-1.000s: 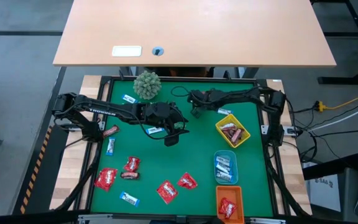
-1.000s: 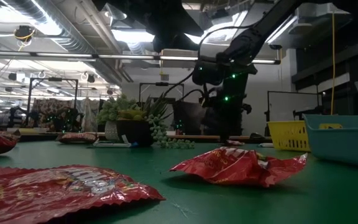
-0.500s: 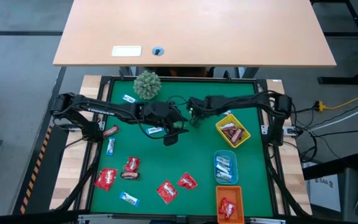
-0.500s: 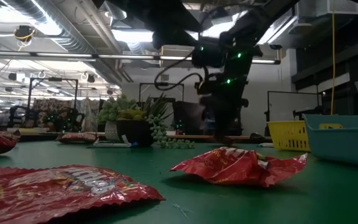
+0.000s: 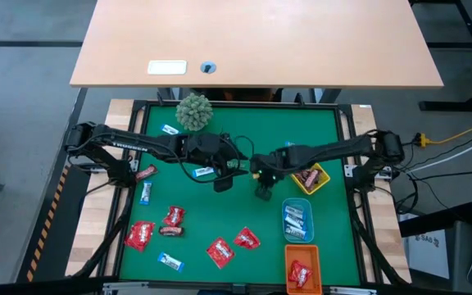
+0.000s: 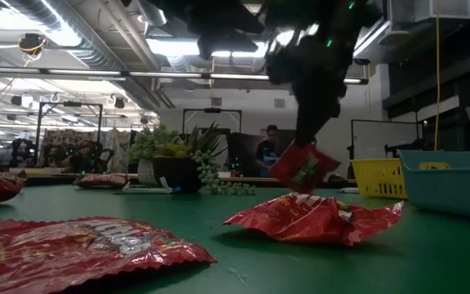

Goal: Sort candy
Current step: Put the red candy into the orange bin

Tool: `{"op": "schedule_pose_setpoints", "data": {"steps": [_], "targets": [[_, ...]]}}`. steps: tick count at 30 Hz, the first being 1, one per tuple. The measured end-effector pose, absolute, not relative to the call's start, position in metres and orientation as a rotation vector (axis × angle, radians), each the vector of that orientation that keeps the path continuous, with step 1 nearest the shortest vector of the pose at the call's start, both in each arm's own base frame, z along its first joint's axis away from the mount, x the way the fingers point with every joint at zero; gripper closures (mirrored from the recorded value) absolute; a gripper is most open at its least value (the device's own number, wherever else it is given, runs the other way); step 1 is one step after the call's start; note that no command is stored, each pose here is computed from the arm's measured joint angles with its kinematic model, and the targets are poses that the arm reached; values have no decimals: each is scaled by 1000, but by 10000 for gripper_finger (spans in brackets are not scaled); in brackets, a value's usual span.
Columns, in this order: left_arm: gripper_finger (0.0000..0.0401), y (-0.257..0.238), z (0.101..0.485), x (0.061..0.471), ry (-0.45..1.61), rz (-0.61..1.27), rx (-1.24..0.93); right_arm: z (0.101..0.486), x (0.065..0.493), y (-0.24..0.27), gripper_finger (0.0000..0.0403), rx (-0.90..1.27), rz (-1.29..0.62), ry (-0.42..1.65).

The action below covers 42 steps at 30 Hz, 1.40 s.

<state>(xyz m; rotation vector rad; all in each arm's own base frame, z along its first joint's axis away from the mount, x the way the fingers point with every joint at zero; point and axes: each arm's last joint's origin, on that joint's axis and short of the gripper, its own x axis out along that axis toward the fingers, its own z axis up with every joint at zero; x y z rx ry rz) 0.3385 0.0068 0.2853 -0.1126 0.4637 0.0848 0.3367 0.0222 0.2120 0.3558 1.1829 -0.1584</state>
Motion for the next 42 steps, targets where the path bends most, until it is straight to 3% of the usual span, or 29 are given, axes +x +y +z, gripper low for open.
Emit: {"op": "schedule_pose_setpoints", "data": {"steps": [15, 27, 42], "targets": [[177, 7, 286, 339, 459, 89, -112, 272, 297, 93, 403, 526, 119, 1091], [177, 7, 285, 339, 459, 87, -113, 290, 254, 171, 403, 630, 479, 1218], [177, 7, 286, 339, 455, 88, -117, 288, 227, 203, 390, 602, 508, 1299]]}}
